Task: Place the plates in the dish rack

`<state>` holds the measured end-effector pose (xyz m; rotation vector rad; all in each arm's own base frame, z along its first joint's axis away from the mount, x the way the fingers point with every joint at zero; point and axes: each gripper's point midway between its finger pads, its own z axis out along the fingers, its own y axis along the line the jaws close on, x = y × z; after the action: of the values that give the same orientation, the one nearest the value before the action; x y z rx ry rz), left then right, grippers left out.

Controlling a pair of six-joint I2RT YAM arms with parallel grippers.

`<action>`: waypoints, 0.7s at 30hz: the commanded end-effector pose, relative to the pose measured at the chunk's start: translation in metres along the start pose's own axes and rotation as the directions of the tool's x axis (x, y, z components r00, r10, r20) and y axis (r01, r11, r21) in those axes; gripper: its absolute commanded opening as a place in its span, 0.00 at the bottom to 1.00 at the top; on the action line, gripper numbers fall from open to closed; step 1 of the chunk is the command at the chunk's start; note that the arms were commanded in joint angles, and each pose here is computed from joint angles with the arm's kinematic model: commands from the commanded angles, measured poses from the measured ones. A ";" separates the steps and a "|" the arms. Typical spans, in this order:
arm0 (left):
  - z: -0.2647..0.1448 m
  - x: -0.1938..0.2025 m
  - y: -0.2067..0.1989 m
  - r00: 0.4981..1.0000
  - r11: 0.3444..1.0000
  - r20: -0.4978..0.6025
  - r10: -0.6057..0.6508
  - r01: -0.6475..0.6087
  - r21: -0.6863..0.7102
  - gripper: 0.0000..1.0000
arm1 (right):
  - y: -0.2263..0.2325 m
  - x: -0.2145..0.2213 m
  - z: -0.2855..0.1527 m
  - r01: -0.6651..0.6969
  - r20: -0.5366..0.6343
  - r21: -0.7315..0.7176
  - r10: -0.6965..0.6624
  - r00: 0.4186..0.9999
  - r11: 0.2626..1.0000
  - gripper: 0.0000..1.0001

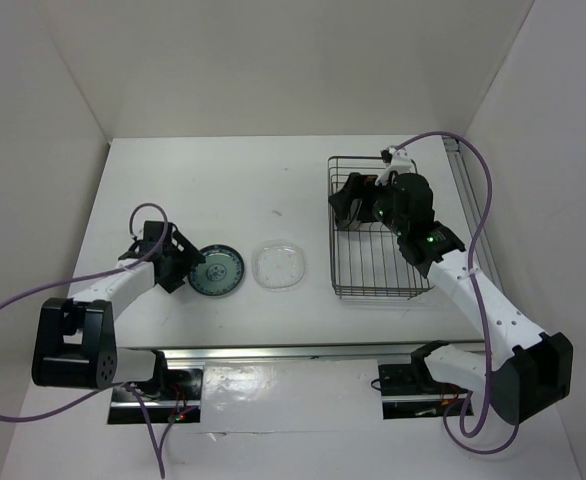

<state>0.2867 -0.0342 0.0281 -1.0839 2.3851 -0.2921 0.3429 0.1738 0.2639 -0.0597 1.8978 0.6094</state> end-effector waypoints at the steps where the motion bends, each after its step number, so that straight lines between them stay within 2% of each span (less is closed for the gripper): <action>1: 0.009 0.010 0.006 1.000 1.000 -0.026 -0.002 0.001 -0.026 0.89 | 0.009 -0.012 0.002 0.008 0.046 -0.032 -0.006 0.999 0.999 1.00; 5: 0.010 0.009 0.010 1.000 0.999 -0.009 -0.005 0.004 -0.053 0.77 | 0.009 -0.014 0.001 0.008 0.049 -0.024 -0.006 0.999 1.000 1.00; 6: 0.010 0.009 0.010 1.000 0.999 -0.009 -0.005 0.004 -0.054 0.69 | 0.009 -0.014 0.001 0.008 0.049 -0.024 -0.006 0.999 1.000 1.00; 8: 0.008 0.008 0.012 1.000 0.998 -0.002 -0.004 0.004 -0.060 0.68 | 0.009 -0.014 0.001 0.008 0.049 -0.024 -0.006 0.999 1.000 1.00; 10: 0.003 0.009 0.008 1.000 0.999 0.002 0.003 -0.003 -0.048 0.60 | 0.009 -0.017 0.001 0.008 0.058 -0.027 -0.007 0.998 1.000 1.00; 13: 0.001 0.008 0.010 1.000 0.999 0.011 -0.006 0.006 -0.054 0.60 | 0.009 -0.017 0.001 0.008 0.058 -0.027 -0.007 0.998 1.000 1.00; 15: 0.002 0.009 0.014 1.000 0.998 0.013 -0.005 0.006 -0.068 0.46 | 0.011 -0.019 0.001 0.000 0.066 -0.031 0.002 0.998 1.000 1.00; 16: 0.002 0.009 0.014 1.000 0.998 0.013 -0.005 0.006 -0.068 0.43 | 0.011 -0.019 0.001 0.000 0.066 -0.031 0.002 0.998 1.000 1.00; 18: 0.002 0.008 0.023 1.000 0.994 0.025 -0.002 0.005 -0.110 0.05 | 0.012 -0.021 -0.001 0.001 0.074 -0.035 0.002 0.997 0.999 1.00; 19: 0.003 0.010 0.030 1.000 0.990 0.021 -0.009 0.012 -0.144 0.00 | 0.012 -0.021 -0.001 0.001 0.075 -0.035 0.002 0.997 0.999 1.00; 21: 0.001 0.009 0.038 0.999 0.982 0.033 -0.016 0.022 -0.189 0.00 | 0.012 -0.021 -0.001 0.001 0.075 -0.035 0.002 0.997 0.999 1.00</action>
<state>0.2911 -0.0369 0.0307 -1.1165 2.3373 -0.2778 0.3436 0.1737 0.2643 -0.0584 1.8949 0.6083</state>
